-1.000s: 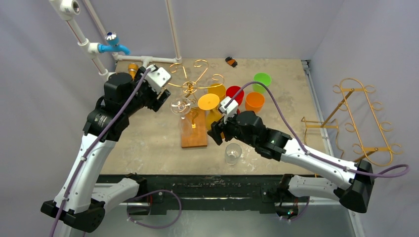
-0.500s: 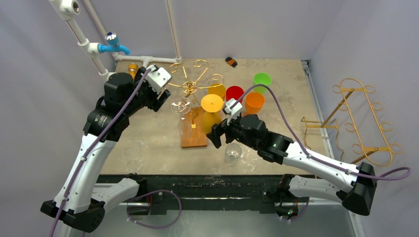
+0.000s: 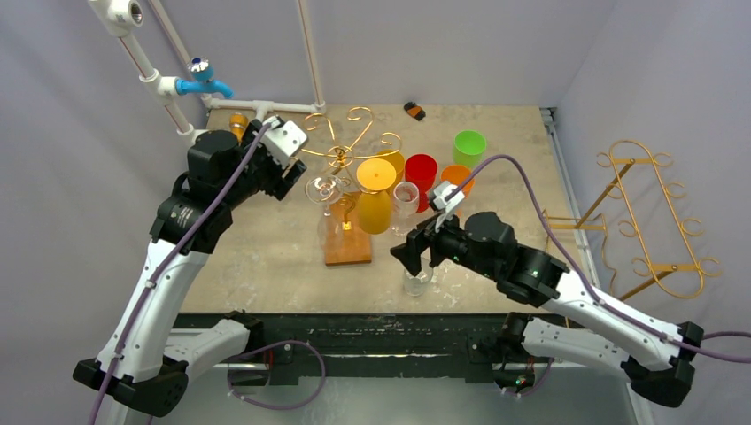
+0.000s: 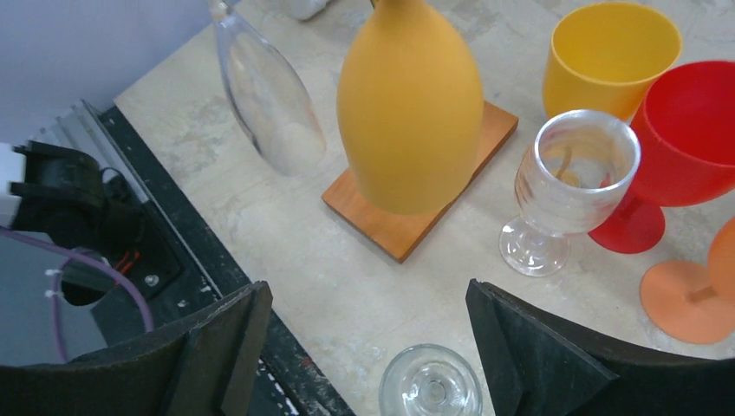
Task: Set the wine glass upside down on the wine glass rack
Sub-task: Turn the wine glass upside down at the wine rack, then adjust the wine rack at the center of the board.
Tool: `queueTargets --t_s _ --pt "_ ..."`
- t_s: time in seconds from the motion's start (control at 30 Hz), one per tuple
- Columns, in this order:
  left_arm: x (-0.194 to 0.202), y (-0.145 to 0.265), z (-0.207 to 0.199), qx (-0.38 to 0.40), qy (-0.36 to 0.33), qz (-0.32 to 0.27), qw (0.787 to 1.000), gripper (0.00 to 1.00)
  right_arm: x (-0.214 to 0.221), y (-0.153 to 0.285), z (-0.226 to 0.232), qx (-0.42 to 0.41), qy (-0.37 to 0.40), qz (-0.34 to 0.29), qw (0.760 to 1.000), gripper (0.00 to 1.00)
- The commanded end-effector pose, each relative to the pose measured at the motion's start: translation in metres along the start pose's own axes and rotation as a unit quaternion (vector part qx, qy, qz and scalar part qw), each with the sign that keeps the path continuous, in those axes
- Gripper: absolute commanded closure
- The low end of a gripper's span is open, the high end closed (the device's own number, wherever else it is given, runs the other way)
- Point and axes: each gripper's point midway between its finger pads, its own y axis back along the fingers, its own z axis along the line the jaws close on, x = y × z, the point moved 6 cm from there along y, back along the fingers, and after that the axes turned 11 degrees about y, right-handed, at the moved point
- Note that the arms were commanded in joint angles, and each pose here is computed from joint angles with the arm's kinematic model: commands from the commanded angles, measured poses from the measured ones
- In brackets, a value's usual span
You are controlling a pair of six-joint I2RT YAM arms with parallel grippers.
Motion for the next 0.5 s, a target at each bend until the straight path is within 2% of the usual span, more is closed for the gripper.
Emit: queueTargets --t_s 0.0,0.2,0.47 --pt "0.001 -0.006 0.008 -0.031 -0.003 -0.003 1.000 0.33 -0.061 0.044 0.001 -0.009 -0.020 -0.067 0.998 0.09" --pt "-0.002 -0.009 0.009 -0.033 -0.002 -0.006 0.999 0.34 -0.114 0.061 -0.010 0.033 -0.011 -0.097 0.995 0.13" --pt "-0.009 -0.013 0.011 -0.033 -0.004 -0.013 0.999 0.37 -0.173 0.039 -0.046 0.144 -0.011 -0.099 0.984 0.19"
